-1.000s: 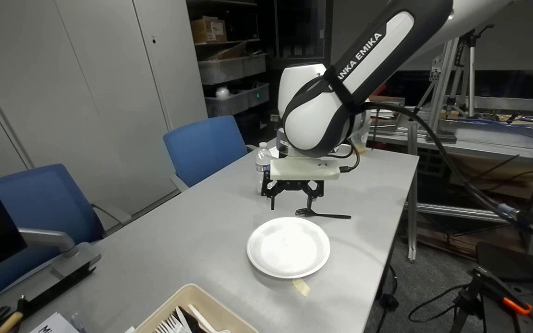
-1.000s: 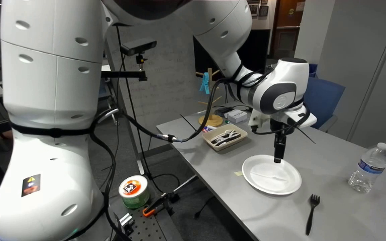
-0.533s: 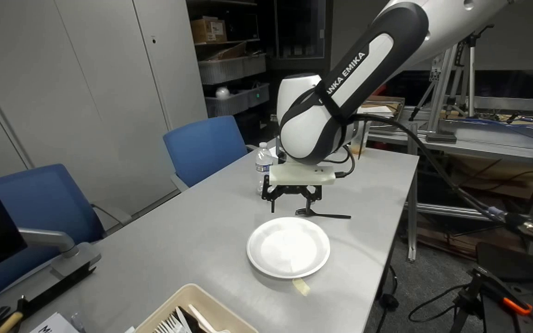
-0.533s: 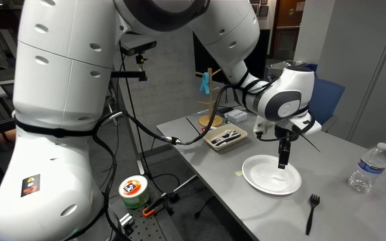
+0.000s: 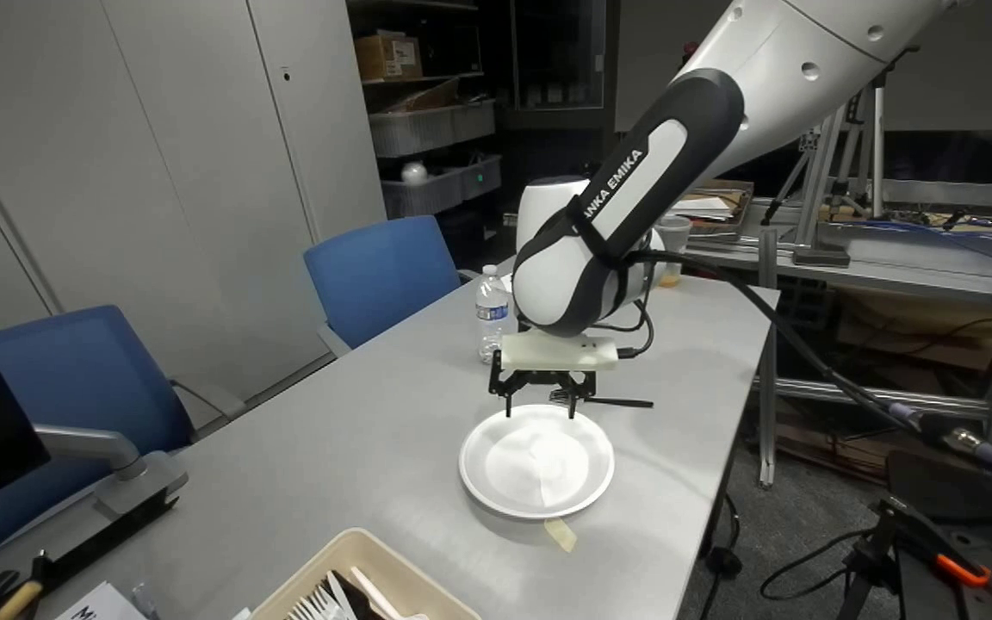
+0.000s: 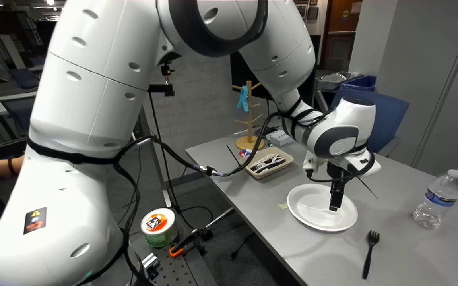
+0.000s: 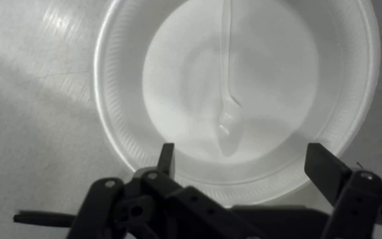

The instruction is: Put the spoon on the plate on the table and then center the plate

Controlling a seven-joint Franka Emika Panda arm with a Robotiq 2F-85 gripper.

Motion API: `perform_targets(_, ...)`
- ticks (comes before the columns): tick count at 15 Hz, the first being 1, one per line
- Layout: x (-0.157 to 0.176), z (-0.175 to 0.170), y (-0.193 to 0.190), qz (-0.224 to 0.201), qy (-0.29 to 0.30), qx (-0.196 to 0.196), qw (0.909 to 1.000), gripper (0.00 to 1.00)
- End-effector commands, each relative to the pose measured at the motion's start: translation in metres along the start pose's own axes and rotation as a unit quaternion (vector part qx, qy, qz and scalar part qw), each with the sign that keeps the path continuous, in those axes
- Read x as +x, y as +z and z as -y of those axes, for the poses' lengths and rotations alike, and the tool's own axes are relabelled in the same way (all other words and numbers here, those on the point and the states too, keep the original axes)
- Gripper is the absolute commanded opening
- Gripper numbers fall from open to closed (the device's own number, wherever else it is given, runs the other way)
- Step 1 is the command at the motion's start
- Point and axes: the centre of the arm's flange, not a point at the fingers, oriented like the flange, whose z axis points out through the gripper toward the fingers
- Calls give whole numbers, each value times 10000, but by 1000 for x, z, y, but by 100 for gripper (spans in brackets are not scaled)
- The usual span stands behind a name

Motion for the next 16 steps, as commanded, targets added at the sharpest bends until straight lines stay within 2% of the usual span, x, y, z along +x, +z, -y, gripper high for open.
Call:
perform_targets(1, 19, 7, 18, 26, -20, 131, 9999, 100)
perform_targets(5, 23, 7, 35, 79, 52, 114, 9999, 100)
perform_targets(14, 8, 17, 65, 118, -28, -35, 9999, 100)
perform_targets(15, 7, 17, 67, 119, -35, -46, 9999, 92)
perform_targets(16, 6, 18, 68, 107, -45, -69, 9999, 74)
